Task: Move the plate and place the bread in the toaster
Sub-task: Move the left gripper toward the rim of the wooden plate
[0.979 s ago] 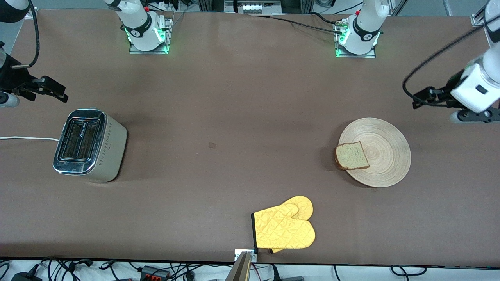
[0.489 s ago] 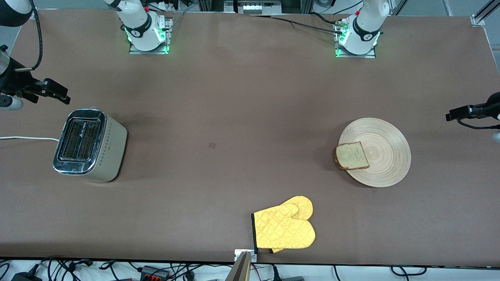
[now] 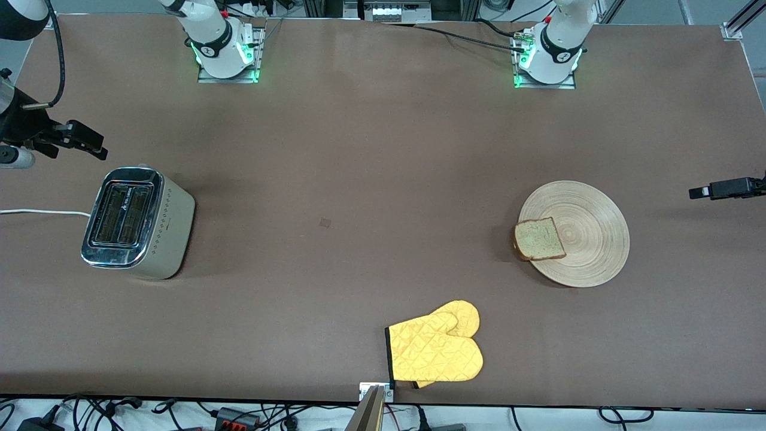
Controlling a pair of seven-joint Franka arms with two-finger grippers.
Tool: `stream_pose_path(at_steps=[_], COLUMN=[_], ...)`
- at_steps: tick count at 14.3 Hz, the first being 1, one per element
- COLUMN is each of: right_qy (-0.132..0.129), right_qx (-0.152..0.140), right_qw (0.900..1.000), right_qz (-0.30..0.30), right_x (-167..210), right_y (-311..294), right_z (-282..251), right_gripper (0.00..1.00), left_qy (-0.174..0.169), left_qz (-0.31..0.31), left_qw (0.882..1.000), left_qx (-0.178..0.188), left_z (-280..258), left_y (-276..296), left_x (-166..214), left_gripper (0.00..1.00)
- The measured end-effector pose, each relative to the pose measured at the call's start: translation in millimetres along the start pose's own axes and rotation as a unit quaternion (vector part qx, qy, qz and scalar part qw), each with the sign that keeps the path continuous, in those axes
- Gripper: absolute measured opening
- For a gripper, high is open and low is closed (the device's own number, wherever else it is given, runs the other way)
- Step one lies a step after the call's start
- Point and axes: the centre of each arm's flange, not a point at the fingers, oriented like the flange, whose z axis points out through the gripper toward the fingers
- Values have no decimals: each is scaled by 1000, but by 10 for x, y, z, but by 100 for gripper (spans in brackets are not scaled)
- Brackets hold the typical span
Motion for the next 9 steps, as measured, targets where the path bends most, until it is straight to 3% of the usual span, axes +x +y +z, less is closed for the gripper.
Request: stream_pose_path(at_steps=[4,9], right_qy=[0,0], right_qx=[0,0], right_qw=[1000,1000], right_qz=[0,0], right_x=[1,1], right_y=[0,0], right_z=[1,0], right_gripper=[100,100], left_qy=[14,-14], left_qz=[14,9], left_qw=[995,990], left_qx=[-100,-138], left_z=[607,1308], left_y=[-658,-934], left_x=[182,341], left_gripper=[100,99])
